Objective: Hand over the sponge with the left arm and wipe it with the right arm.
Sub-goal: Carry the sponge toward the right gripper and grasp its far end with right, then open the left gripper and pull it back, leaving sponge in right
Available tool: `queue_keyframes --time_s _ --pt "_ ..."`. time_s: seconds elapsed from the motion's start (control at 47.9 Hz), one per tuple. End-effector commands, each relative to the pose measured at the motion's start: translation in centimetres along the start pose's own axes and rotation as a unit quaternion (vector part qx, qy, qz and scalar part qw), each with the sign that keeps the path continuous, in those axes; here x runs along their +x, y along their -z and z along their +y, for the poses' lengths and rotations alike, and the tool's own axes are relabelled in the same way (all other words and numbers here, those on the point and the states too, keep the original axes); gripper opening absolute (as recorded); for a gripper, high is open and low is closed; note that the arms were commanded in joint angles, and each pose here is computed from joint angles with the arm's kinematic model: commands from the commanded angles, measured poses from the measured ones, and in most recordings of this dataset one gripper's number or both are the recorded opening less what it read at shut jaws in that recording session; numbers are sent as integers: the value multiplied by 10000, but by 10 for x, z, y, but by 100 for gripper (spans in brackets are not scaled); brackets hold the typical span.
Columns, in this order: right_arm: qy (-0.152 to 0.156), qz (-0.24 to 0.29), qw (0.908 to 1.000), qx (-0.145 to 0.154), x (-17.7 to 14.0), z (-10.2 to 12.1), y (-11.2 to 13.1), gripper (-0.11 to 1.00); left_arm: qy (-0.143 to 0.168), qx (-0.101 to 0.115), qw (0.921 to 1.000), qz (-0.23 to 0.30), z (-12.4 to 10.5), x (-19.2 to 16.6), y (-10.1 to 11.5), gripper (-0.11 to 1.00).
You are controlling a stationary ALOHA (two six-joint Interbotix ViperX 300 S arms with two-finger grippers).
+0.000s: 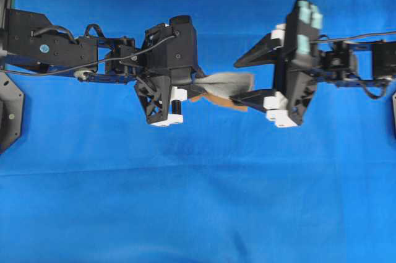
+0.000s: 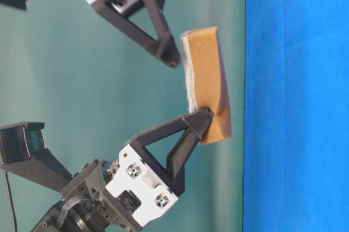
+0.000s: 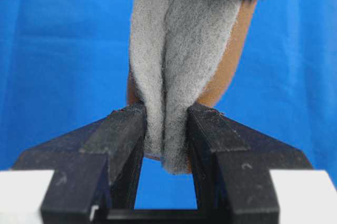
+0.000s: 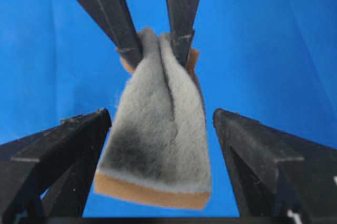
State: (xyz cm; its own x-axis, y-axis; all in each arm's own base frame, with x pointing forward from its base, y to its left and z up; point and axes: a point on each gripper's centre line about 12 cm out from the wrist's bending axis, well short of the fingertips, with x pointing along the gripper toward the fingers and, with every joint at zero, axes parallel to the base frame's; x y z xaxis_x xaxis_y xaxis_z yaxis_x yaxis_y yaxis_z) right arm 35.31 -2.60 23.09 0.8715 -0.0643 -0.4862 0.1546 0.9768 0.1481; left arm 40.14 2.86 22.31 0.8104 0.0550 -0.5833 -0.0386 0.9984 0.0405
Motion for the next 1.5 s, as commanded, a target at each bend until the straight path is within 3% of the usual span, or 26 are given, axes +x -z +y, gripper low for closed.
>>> queue_keyframes --time_s 0.0,0.229,0.542,0.647,0.793,0.876,0.918,1.085,1.168,1.481 --pt "-11 -60 10000 15 4 2 -11 74 -7 20 9998 -207 0 -8 -12 21" --pt "64 331 9994 96 22 0 -1 74 -8 35 9998 -215 0 -7 -12 21" --pt "69 323 9994 -53 22 -1 -2 72 -7 51 9998 -192 0 -8 -10 21" --pt "78 360 9992 -130 21 -1 0 59 13 141 9998 -170 -2 -9 -9 21" --pt "77 353 9992 -153 17 -1 -1 28 33 419 9990 -172 -4 -8 -9 18" --pt "76 345 9993 -153 15 -1 -1 25 31 403 9990 -195 -4 -8 -9 18" --pt "78 353 9992 -153 15 -1 -1 25 30 388 9990 -210 -4 -9 -10 21" --pt "78 353 9992 -153 15 -1 -1 25 19 376 9990 -256 -4 -15 -8 72" --pt "78 353 9992 -153 15 -1 -1 25 7 329 9987 -400 -4 -23 -8 89" --pt "81 375 9991 -161 15 -1 0 25 -86 241 9892 -1442 -4 -72 5 90"
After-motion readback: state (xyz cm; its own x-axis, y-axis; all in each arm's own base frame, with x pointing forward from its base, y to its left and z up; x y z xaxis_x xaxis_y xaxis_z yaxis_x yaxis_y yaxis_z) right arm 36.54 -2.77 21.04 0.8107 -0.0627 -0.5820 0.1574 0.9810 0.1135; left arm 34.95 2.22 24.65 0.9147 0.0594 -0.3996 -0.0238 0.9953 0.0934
